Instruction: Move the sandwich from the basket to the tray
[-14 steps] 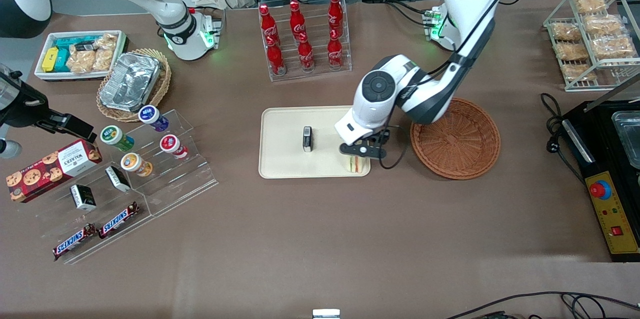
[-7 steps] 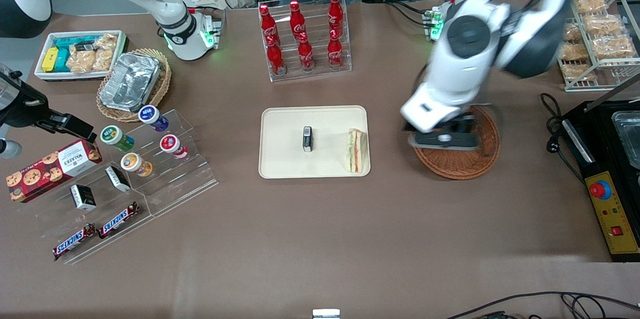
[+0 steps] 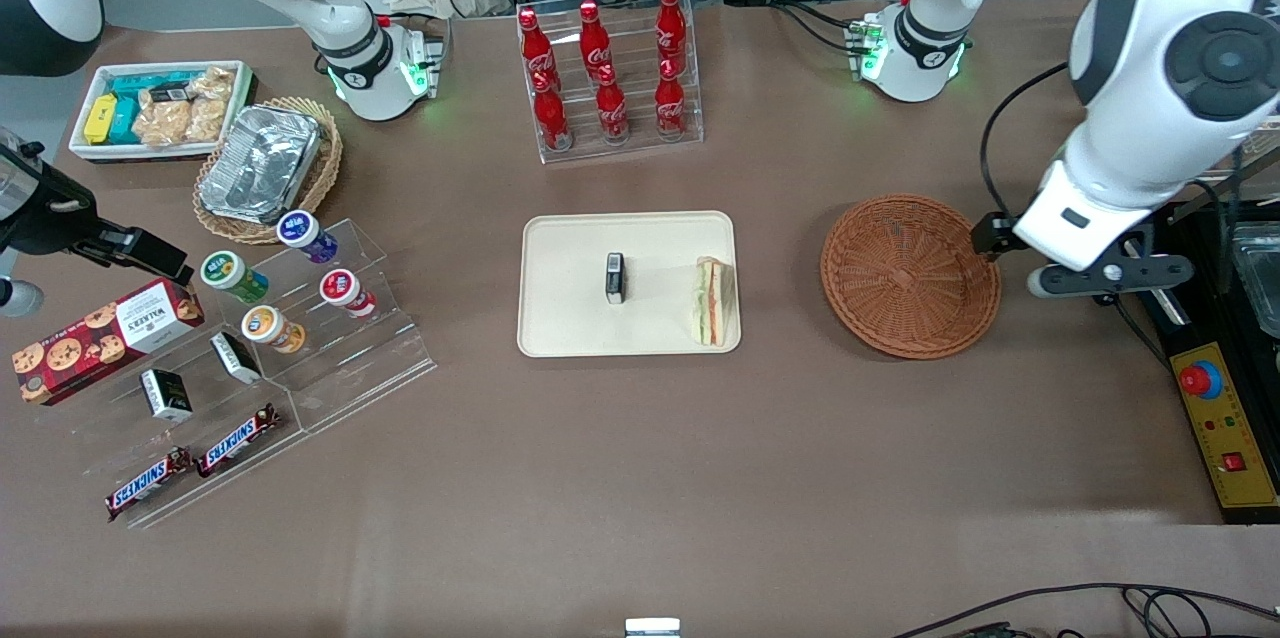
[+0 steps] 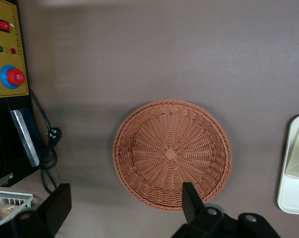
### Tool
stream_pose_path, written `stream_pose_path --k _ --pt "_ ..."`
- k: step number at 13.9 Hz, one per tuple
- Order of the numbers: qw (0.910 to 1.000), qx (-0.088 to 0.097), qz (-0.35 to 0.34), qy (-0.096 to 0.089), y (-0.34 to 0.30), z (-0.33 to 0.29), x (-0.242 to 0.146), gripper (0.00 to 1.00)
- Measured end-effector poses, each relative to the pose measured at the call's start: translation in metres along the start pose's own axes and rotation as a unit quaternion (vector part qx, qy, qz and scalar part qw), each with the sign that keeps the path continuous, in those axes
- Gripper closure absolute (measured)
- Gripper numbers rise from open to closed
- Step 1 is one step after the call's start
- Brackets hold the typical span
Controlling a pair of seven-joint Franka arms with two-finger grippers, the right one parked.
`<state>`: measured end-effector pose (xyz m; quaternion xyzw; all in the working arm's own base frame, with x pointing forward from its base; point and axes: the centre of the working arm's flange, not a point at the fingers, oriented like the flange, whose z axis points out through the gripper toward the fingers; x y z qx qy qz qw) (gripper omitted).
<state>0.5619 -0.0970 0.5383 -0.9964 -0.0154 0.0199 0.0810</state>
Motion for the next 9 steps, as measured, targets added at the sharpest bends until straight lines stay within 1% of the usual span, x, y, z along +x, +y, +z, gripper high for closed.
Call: stream_pose_path --k 2,7,8,9 --pt "1.0 0.001 -0.005 0.007 -0.006 -0.011 -0.001 0.0" --pt "0.9999 0.012 -0.01 0.007 -0.024 -0.047 -0.017 0.0" --pt "0.9999 0.011 0.005 0.004 -0.037 -0.063 -0.021 0.0" --pt "0.9996 -0.001 0.03 0.0 -0.055 -0.076 -0.024 0.0"
